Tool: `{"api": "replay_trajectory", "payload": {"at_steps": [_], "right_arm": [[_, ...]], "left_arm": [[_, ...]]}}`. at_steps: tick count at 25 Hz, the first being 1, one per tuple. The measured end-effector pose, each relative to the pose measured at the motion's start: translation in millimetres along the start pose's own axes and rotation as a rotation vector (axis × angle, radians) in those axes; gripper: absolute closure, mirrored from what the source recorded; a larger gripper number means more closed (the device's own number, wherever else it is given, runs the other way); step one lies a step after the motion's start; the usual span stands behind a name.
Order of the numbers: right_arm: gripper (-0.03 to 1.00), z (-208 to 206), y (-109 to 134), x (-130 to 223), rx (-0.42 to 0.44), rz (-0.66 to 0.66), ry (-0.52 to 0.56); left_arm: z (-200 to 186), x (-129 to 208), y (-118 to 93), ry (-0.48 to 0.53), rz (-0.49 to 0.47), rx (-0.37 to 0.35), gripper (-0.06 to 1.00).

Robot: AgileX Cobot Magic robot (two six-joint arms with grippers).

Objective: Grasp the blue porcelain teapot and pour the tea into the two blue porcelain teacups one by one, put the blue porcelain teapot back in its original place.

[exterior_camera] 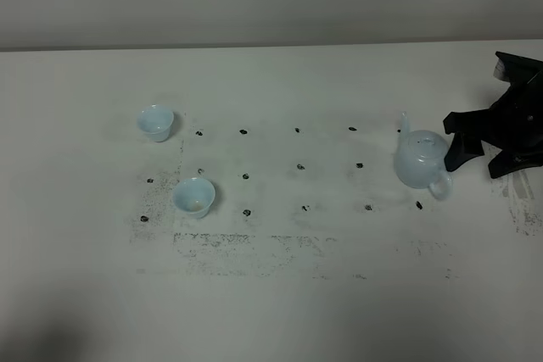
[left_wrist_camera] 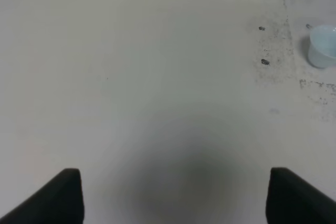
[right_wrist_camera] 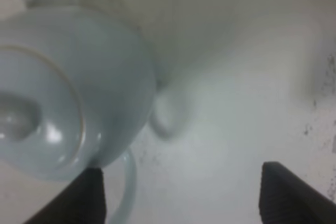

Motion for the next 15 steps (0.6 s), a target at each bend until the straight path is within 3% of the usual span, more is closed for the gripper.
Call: {"api": "replay_trajectory", "payload": {"at_steps": [15], "right_arm": [[0.38,-0.2,6.0,3.9,-0.043,-0.01,0.028]], "left_arm": [[0.0,0.0,0.0,0.0,0.0,0.0,0.26]]}}
Point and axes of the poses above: a point on each arm's last joint axis where the gripper is mounted, z pointing out along that axis toward the gripper, y along the wrist's bending axis when the last joint is at zero, x = y × z, the point moved 5 cm from there along z, pointing out along that axis toward the gripper, and after that the axes turned 8 degrees about -z, right-handed, at the moved point
